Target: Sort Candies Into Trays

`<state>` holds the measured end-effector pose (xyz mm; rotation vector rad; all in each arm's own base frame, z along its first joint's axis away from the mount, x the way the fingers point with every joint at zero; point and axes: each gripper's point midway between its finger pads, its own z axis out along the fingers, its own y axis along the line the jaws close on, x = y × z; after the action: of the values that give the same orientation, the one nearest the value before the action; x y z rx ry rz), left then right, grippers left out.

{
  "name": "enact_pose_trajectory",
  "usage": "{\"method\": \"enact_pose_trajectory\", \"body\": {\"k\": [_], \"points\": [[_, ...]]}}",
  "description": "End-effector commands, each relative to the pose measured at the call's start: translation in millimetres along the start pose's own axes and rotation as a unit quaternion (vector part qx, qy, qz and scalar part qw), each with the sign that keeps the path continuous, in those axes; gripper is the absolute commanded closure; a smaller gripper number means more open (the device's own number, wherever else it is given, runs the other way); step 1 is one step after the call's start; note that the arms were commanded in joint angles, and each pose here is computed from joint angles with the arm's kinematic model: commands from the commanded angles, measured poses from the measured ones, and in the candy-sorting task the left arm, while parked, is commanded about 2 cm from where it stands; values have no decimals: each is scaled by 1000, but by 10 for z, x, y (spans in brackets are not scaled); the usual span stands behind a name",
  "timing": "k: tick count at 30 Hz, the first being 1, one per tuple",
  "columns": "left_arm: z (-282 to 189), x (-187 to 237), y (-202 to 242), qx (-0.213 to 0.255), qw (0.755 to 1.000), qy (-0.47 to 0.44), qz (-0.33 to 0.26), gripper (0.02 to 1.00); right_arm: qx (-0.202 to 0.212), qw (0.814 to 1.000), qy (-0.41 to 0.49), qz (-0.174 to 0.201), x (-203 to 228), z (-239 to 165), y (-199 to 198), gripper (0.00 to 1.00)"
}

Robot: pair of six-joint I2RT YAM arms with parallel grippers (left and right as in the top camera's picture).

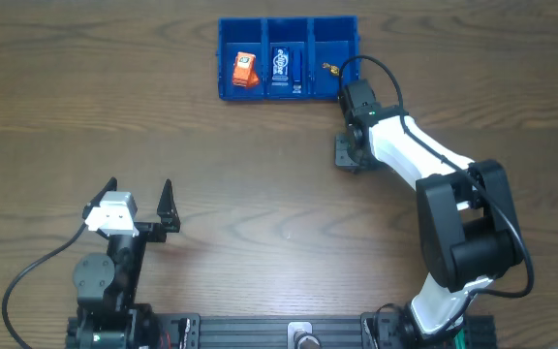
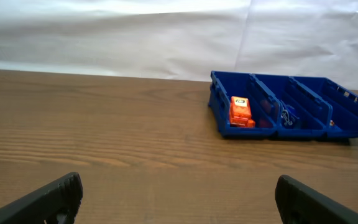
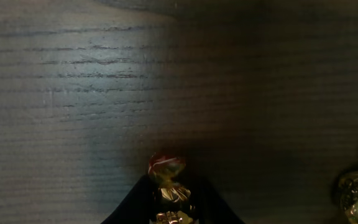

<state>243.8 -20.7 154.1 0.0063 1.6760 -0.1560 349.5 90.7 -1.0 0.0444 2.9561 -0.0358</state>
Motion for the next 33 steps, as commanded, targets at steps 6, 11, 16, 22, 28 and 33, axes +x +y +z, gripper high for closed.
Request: {"method": "enact_pose_trajectory", "body": {"k": [6, 11, 16, 22, 28, 33], "points": [[9, 163, -1, 4, 1000, 24, 3, 20, -17, 997, -71, -1, -384, -600, 33, 836], [9, 163, 0, 4, 1000, 24, 3, 20, -41, 986, -162, -16, -890, -1503, 120, 862], [9, 163, 0, 4, 1000, 24, 3, 20, -41, 968, -248, -16, -1425, -2034, 171, 862], [9, 163, 0, 4, 1000, 24, 3, 20, -38, 949, -311, -40, -1972, -1901, 321, 862], [9, 163, 1, 4, 1000, 24, 3, 20, -32, 953, -300, -40, -2156, -1358, 417, 862], [9, 163, 1, 4, 1000, 24, 3, 20, -31, 954, -297, -41, -2185, -1225, 439, 822]]}}
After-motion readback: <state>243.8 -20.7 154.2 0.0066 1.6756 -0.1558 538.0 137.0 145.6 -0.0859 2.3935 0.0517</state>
